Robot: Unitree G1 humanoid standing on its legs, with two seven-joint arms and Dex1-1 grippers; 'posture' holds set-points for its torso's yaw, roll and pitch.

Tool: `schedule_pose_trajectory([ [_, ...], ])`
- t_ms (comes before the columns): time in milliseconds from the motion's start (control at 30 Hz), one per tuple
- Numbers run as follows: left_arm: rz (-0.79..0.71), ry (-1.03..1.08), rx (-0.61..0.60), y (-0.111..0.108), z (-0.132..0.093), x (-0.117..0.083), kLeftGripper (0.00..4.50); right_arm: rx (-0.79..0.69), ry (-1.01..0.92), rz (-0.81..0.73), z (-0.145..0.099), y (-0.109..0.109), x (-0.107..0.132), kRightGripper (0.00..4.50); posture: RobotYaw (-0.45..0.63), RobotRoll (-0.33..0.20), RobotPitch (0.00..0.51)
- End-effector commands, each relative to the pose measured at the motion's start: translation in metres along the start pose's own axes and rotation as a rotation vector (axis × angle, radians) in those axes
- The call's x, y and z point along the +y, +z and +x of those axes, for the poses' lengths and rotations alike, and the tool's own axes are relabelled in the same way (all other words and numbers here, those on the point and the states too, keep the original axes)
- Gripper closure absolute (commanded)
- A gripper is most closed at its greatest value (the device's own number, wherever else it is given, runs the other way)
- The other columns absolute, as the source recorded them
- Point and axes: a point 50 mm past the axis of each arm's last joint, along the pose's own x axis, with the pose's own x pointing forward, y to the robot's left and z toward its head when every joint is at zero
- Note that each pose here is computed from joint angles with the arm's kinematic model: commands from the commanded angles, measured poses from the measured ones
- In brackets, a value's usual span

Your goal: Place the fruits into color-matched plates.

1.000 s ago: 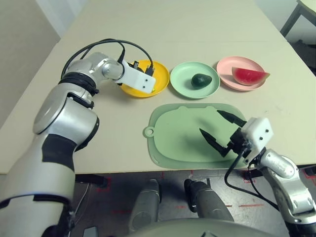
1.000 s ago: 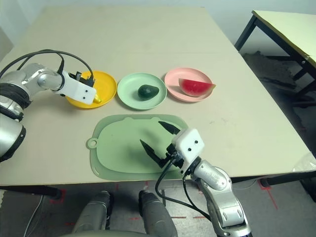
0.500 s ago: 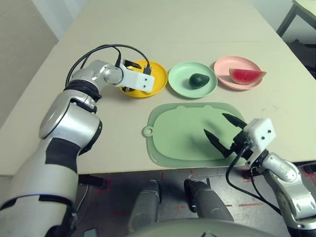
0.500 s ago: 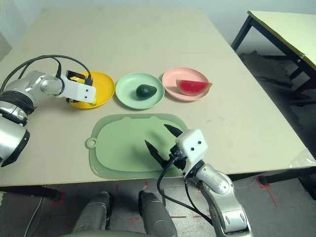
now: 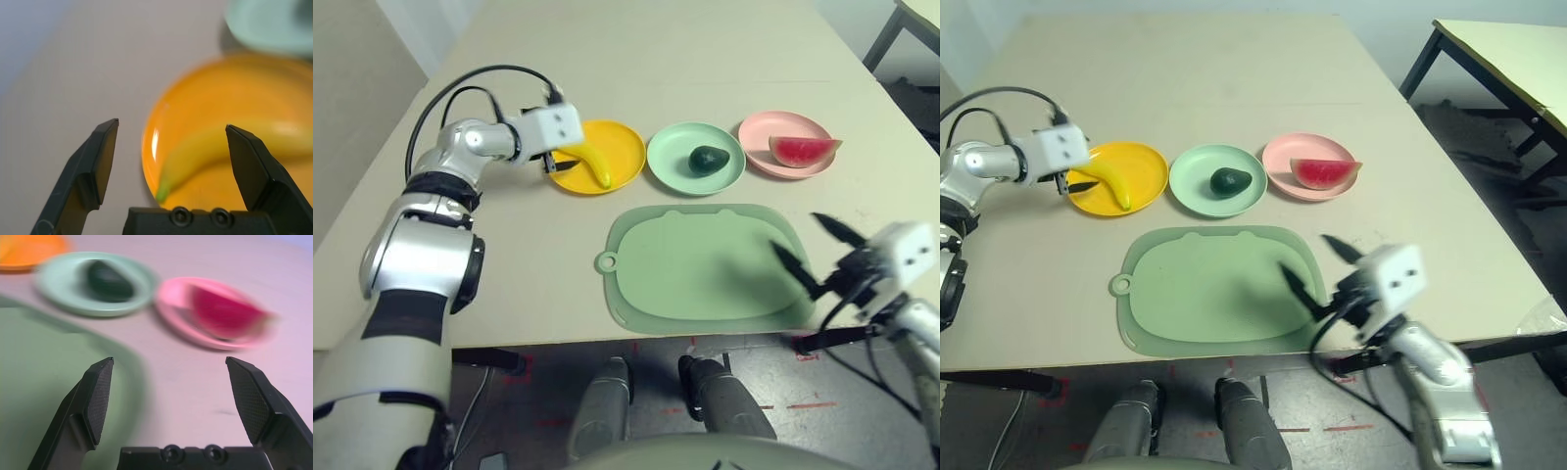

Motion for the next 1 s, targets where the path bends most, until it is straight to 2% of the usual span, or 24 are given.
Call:
schedule_pose_trajectory([
  [33,-0.205,0.119,-0.103,-0.018,-0.021,-0.002,0.04,-0.02,-0.227,0.025,-0.003,-0.003,-0.055,0.0,-0.1,0.0,0.185],
  [133,-0.352,0.263,-0.101,-0.045,-0.041,-0.02,0.04,0.004,-0.351,0.052,0.002,-0.016,-0.089,0.0,-0.07,0.0,0.188],
  [200,-0.438,0.355,-0.085,-0.06,-0.055,-0.035,0.04,0.044,-0.367,0.039,0.005,-0.028,-0.103,0.0,-0.03,0.0,0.189],
  [333,-0.543,0.482,-0.087,-0.064,-0.072,-0.058,0.04,0.1,-0.371,0.04,0.011,-0.044,-0.118,0.0,0.01,0.0,0.191],
  [500,-0.549,0.527,-0.002,-0.074,-0.084,-0.084,0.04,0.135,-0.377,0.119,0.02,-0.067,-0.113,0.0,0.07,0.0,0.196],
  [633,-0.539,0.501,0.036,-0.077,-0.084,-0.096,0.04,0.139,-0.337,0.108,0.027,-0.076,-0.102,0.0,0.09,0.0,0.205],
  [800,-0.529,0.497,0.053,-0.08,-0.088,-0.093,0.04,0.115,-0.357,0.115,0.026,-0.076,-0.102,0.0,0.11,0.0,0.215],
  [1000,-0.478,0.455,0.02,-0.071,-0.081,-0.092,0.04,0.111,-0.36,0.114,0.024,-0.079,-0.099,0.0,0.09,0.0,0.191],
])
